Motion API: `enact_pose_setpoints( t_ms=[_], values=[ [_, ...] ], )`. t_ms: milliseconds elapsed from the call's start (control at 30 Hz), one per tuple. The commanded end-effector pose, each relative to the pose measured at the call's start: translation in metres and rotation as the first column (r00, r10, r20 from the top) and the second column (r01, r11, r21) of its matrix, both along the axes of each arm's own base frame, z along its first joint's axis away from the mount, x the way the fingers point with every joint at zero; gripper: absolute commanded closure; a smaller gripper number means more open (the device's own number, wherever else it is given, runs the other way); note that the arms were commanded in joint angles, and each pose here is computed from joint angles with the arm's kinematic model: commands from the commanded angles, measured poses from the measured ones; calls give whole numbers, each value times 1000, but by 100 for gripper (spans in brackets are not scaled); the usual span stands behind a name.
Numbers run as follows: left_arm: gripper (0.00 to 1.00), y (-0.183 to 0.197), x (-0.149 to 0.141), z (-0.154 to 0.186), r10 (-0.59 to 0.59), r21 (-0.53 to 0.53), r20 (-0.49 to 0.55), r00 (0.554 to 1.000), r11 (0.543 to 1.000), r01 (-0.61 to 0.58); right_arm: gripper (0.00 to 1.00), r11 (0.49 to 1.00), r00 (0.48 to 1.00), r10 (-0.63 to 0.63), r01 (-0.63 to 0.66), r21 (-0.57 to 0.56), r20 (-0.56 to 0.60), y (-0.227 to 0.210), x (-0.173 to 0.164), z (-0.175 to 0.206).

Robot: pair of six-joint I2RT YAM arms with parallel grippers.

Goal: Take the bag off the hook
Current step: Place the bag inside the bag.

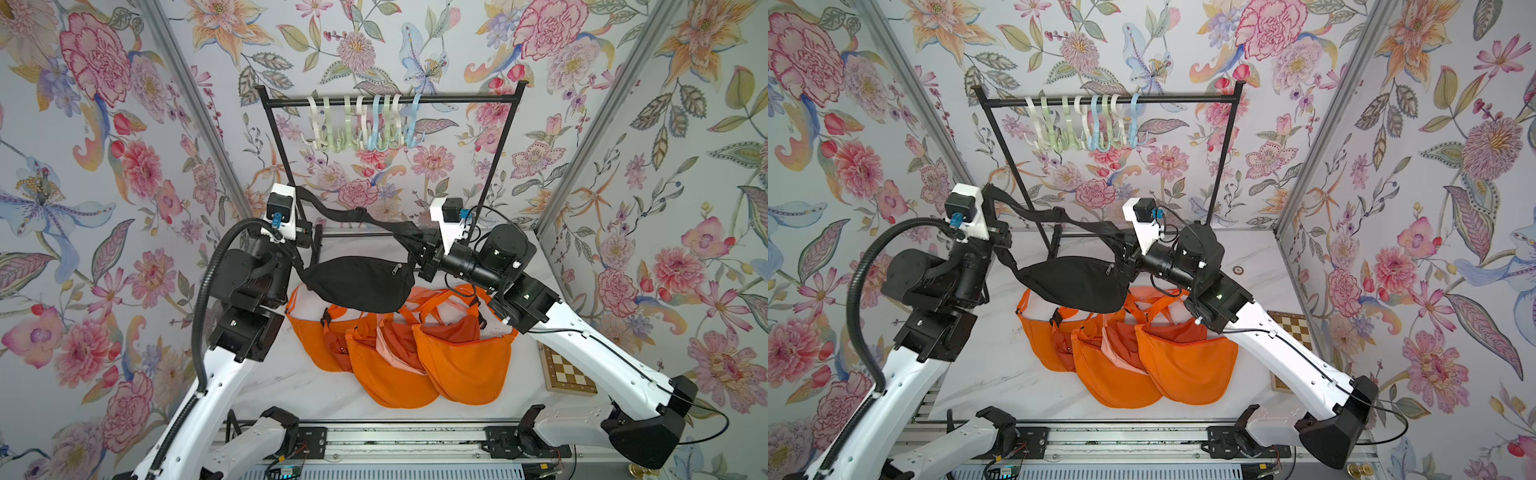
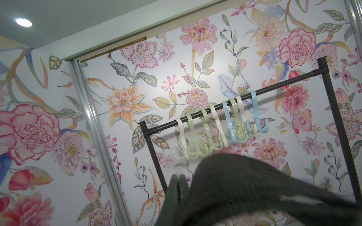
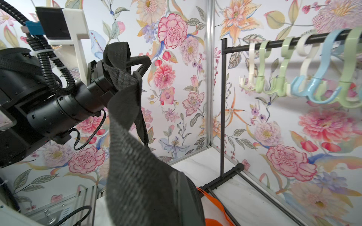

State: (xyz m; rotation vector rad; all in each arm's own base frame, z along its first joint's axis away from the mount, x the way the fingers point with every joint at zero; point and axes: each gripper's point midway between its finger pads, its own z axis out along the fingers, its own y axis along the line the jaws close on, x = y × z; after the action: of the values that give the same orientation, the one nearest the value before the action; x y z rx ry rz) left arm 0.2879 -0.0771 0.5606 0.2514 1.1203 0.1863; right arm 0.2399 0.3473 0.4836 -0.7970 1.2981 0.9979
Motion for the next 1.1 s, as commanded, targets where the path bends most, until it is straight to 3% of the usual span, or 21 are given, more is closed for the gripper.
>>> enact_pose_setpoints(
  t_ms=[0,267,467,767,1067],
  values=[
    [100,17,-13,-22,66,25,-77,995,998,-64,100,1000,1000,0,0,-8,18,5,-19,-4],
    [100,59,-72,-44,103,-102,-95,990,988,-113,100,992,997,83,-82,-95,8,43,-69,-50],
    [100,82,-91,-76,170,-137,-138,976,972,-189,100,978,984,160,-169,-118,-85,68,-94,-95],
    [100,92,-70,-155,264,-142,-250,931,942,-305,100,962,965,170,-207,-180,-202,106,-104,-179],
    [100,100,-53,-191,371,-111,-291,882,902,-417,100,944,955,127,-200,-263,-269,119,-90,-232]
  ],
)
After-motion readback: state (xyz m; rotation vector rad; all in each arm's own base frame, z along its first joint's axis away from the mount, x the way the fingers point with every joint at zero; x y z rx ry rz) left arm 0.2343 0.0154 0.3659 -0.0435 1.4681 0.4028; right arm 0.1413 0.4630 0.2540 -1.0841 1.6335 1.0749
